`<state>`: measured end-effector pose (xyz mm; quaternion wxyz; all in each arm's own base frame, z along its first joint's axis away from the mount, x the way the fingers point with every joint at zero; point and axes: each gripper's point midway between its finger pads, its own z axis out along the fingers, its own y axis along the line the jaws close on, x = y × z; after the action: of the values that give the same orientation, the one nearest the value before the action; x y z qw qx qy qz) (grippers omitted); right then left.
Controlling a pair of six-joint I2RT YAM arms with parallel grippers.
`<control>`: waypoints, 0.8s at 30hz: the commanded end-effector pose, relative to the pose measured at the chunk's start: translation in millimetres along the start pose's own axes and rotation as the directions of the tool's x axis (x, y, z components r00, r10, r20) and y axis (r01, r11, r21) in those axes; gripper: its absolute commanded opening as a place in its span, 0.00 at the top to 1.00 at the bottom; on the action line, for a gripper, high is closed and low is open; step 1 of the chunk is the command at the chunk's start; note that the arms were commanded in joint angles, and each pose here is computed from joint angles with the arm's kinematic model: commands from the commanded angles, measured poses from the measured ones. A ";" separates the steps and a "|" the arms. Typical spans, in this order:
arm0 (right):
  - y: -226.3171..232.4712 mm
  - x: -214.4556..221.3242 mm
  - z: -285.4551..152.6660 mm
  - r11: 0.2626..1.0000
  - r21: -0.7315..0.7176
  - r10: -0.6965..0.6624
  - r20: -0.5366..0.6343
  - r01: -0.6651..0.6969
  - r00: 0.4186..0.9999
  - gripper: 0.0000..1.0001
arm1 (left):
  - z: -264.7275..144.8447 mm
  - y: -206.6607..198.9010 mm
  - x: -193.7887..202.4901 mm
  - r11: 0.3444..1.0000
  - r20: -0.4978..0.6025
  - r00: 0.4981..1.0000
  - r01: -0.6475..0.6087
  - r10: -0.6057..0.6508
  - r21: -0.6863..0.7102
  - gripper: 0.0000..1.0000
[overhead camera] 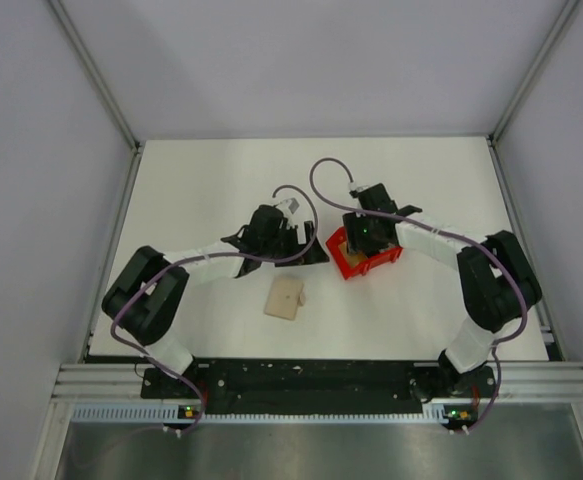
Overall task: Put the credit cards into the card holder
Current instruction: Pick up the credit card from the storage box.
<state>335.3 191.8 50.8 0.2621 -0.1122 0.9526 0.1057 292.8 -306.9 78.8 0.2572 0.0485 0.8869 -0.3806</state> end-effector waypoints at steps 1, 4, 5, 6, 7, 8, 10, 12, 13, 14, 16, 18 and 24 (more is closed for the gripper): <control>-1.5 3.3 8.6 1.000 0.013 0.018 -0.008 -0.018 1.000 0.45 | 12.7 -17.8 -8.4 0.998 0.015 1.000 0.005 -0.006 0.058 0.04; 4.8 10.7 12.7 0.999 -0.021 0.029 -0.037 -0.030 0.999 0.45 | 19.4 -17.1 -6.2 0.998 0.005 1.000 0.019 -0.020 0.064 0.04; 7.2 11.8 13.0 0.999 -0.033 0.034 -0.045 -0.035 0.998 0.45 | 21.8 -17.6 -5.1 0.997 0.000 1.000 0.022 -0.022 0.069 0.04; 9.7 11.3 12.7 0.998 -0.045 0.038 -0.045 -0.040 0.998 0.45 | 24.4 -17.8 -3.4 0.997 -0.007 1.000 0.026 -0.026 0.075 0.04; 12.6 10.4 11.1 0.997 -0.062 0.044 -0.045 -0.046 0.998 0.46 | 27.3 -18.6 -2.2 0.996 -0.013 0.999 0.032 -0.031 0.080 0.04; 14.9 9.4 10.8 0.996 -0.074 0.046 -0.044 -0.050 0.998 0.47 | 29.8 -18.7 -1.8 0.996 -0.015 0.999 0.034 -0.033 0.081 0.05; 20.3 5.5 7.7 0.994 -0.098 0.054 -0.031 -0.056 0.998 0.51 | 34.2 -21.1 1.1 0.995 -0.027 0.999 0.043 -0.041 0.090 0.05; 25.0 0.3 3.0 0.991 -0.121 0.060 -0.015 -0.062 0.998 0.56 | 37.8 -21.5 2.7 0.994 -0.032 0.998 0.050 -0.047 0.096 0.05; 26.5 -0.8 1.0 0.989 -0.131 0.066 -0.011 -0.067 0.998 0.60 | 38.9 -21.5 4.0 0.994 -0.035 0.998 0.054 -0.051 0.096 0.05; 29.7 -3.5 -2.0 0.987 -0.148 0.067 -0.003 -0.066 0.998 0.65 | 39.6 -21.7 3.3 0.994 -0.034 0.998 0.054 -0.051 0.097 0.06; 35.1 -6.0 -6.6 0.982 -0.174 0.070 0.005 -0.068 0.998 0.67 | 40.6 -19.4 5.4 0.994 -0.038 0.998 0.059 -0.056 0.092 0.06; 40.5 -9.2 -11.3 0.976 -0.206 0.071 0.013 -0.067 0.997 0.68 | 41.5 -18.6 6.3 0.994 -0.038 0.998 0.060 -0.057 0.090 0.08; 56.1 -13.6 -18.3 0.954 -0.290 0.084 0.019 -0.075 0.996 0.70 | 41.2 -18.3 5.6 0.994 -0.035 0.997 0.067 -0.064 0.089 0.18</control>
<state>319.3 222.3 51.0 0.2238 -0.1034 0.9493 0.1953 292.6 -339.7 53.2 0.2134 0.0323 0.8860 -0.4103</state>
